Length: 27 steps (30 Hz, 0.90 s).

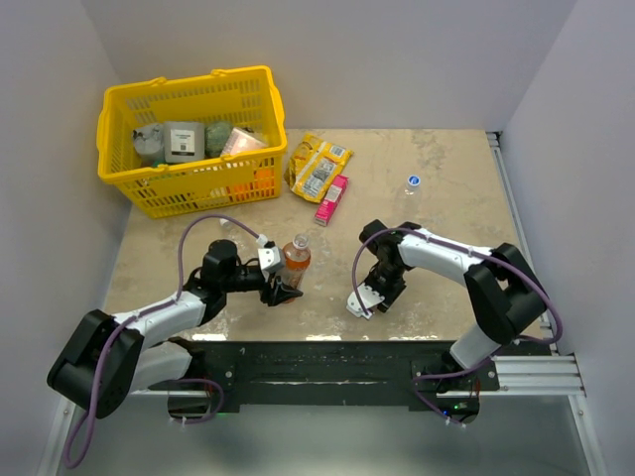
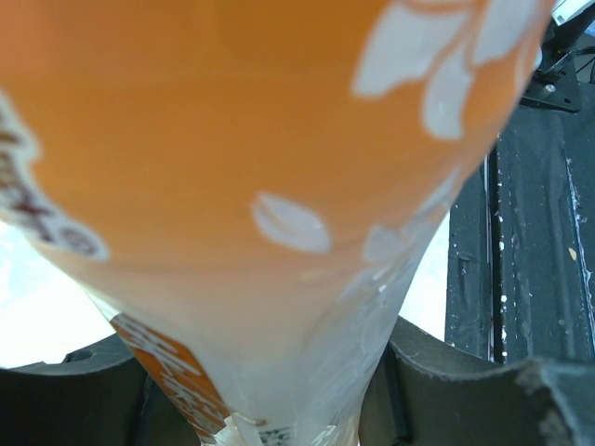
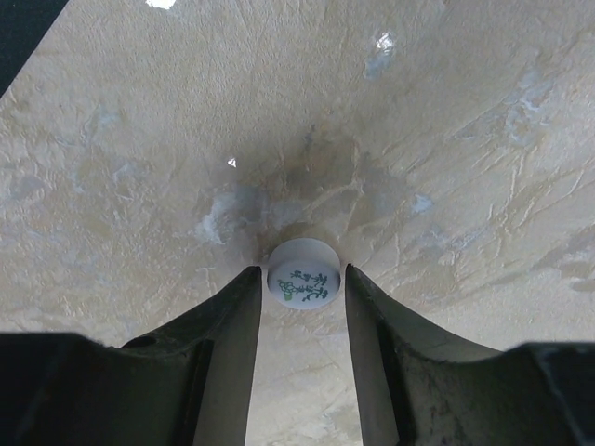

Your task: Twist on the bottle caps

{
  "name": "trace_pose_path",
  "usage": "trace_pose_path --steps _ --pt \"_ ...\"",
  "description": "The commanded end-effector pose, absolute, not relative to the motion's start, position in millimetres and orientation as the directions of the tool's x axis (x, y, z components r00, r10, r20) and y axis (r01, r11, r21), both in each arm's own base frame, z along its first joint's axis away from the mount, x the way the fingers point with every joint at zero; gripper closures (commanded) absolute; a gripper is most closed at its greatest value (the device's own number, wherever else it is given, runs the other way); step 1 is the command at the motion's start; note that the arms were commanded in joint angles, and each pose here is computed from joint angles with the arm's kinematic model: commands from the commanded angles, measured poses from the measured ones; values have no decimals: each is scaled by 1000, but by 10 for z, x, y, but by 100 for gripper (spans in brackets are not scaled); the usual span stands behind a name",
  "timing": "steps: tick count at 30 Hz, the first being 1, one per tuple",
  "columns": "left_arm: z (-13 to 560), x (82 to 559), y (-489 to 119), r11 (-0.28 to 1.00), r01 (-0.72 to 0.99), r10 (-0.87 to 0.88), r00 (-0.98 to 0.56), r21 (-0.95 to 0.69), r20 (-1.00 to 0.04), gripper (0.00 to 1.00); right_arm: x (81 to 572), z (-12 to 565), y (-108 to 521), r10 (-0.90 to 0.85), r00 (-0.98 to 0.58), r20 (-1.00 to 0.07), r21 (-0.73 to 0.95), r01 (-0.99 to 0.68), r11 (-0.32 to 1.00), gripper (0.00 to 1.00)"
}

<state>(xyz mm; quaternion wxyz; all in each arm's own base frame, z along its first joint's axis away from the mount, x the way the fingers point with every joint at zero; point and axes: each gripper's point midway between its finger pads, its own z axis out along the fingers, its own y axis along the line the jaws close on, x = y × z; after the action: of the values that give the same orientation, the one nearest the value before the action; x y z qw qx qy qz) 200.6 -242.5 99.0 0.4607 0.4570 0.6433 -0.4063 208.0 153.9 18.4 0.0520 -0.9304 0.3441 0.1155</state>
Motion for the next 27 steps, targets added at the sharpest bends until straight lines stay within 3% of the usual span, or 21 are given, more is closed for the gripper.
trace_pose_path --steps 1,11,15,19,27 --pt "1153 2127 -2464 249 968 189 -83 -34 -978 100 2110 157 1512 -622 747 -235 -22 -643 -765 59" --pt "1132 2112 -2464 243 970 190 -77 -29 -979 100 2154 207 1508 -646 734 -212 -55 -669 -741 69" --pt "1070 2042 -2485 198 980 203 -44 -3 -978 100 2206 754 1704 -671 689 -272 -158 -720 -675 75" --pt "988 1976 -2554 121 989 232 55 85 -971 100 2104 1725 2055 -664 617 -423 -271 -785 -557 83" --pt "924 2004 -2654 41 965 249 240 258 -938 100 1797 2676 2508 -613 570 -546 -312 -818 -483 84"
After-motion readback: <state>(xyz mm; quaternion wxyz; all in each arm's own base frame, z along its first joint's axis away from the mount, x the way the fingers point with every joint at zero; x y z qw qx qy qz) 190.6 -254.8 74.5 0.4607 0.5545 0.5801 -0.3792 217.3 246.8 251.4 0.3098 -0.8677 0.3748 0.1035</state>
